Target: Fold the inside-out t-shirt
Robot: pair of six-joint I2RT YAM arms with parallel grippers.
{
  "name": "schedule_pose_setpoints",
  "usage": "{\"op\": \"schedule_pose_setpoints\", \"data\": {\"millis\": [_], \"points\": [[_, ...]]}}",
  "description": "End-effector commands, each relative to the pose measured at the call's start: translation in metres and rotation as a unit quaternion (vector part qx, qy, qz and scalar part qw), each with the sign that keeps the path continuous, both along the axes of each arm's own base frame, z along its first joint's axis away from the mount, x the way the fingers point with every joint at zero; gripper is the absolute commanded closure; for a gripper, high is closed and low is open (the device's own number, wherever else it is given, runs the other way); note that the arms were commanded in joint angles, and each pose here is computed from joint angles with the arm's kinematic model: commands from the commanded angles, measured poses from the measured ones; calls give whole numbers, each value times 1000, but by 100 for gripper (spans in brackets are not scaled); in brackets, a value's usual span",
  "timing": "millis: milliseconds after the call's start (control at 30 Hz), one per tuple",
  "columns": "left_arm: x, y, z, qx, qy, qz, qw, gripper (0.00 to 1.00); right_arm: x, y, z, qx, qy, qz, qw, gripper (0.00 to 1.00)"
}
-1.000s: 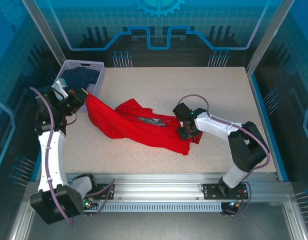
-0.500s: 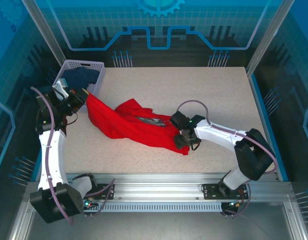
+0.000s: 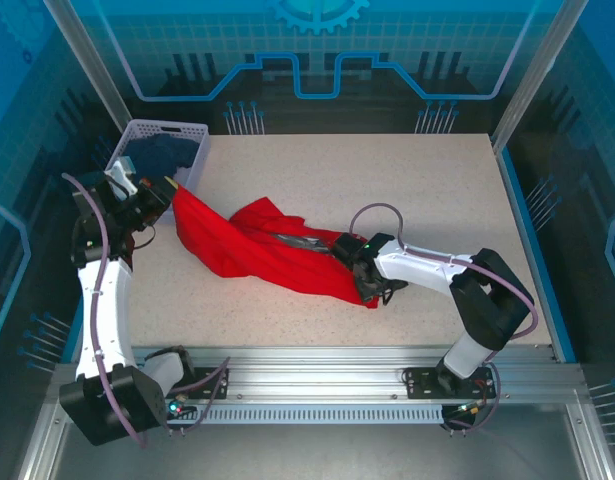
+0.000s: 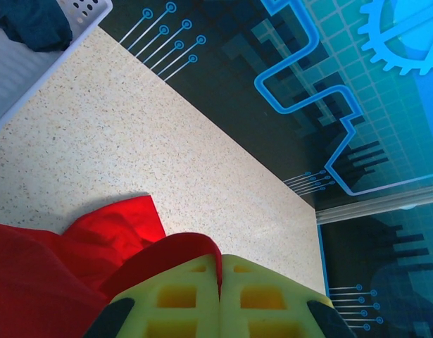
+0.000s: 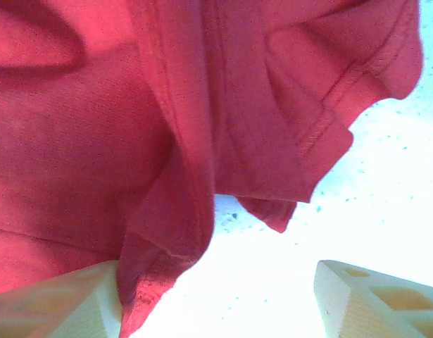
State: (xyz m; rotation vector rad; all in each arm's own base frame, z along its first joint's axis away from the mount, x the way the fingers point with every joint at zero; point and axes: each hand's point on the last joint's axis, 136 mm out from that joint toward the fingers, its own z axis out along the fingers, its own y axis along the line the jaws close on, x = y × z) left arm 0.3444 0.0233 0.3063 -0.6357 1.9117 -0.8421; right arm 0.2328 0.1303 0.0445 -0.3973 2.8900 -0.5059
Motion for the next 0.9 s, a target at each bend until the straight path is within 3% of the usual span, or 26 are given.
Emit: {"op": "schedule_pose_setpoints", "data": {"millis": [0,333,767,867], "points": [[1,-5,2,-5,-10,-14,1000,100,0,-8,13,-24,-12,-4,1000,33],[1,-5,1,-6,-8,-14,1000,100,-7,4,-6,28,16,-13,999,63],[1,-5,2,-5,-9,-15,1000,100,-4,8,-13,85,11,-29,996,82],[1,-5,1,-6,-8,-14,1000,100,1,7,-7,100,-2,-34,994,79]]}}
